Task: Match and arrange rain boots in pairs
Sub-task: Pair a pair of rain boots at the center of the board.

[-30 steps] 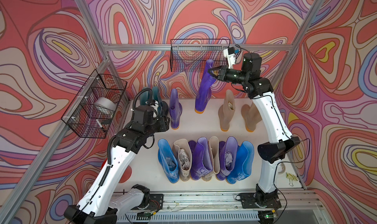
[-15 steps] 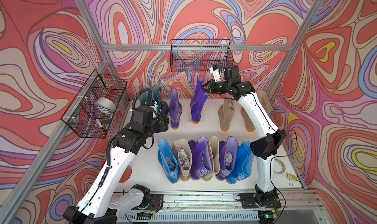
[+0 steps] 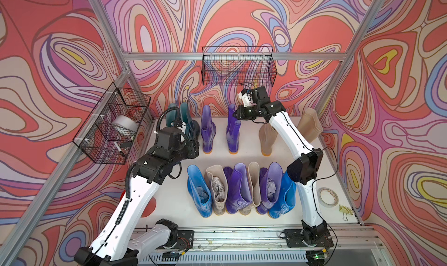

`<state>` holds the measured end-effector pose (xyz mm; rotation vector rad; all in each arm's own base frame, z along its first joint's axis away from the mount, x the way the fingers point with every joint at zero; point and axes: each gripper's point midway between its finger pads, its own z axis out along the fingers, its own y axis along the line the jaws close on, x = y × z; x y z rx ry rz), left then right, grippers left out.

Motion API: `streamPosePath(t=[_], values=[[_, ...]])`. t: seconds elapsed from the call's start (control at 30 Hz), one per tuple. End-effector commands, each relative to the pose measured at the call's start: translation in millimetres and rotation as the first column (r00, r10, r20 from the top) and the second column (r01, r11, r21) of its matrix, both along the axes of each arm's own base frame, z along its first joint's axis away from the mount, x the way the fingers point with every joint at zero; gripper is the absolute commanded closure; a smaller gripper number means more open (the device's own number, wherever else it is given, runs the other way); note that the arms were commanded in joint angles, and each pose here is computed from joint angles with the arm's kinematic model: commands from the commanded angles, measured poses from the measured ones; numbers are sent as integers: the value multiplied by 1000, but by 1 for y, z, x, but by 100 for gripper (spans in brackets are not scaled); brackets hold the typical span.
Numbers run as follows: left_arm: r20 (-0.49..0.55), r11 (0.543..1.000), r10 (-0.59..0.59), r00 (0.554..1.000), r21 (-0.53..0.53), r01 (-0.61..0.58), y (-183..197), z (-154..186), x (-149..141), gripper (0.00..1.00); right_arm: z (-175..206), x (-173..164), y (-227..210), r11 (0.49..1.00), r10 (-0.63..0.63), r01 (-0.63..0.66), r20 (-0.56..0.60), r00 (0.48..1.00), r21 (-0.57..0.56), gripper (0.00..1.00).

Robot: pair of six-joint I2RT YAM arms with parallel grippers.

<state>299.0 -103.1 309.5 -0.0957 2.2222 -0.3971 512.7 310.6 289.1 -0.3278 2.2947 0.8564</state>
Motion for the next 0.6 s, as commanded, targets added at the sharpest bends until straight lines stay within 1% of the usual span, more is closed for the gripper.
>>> streamPosePath(t=[0.0,0.2,0.57], values=[[-38,1000,4,999,26,-3,3,-11,-6,40,43,8,12,998,6,-15,152,988,57,99],[-41,1000,5,999,24,-4,3,-10,-7,40,46,11,21,995,19,-35,158,987,97,98],[-52,999,8,999,32,-6,4,-14,-7,40,8,8,40,996,56,-62,95,994,69,98]])
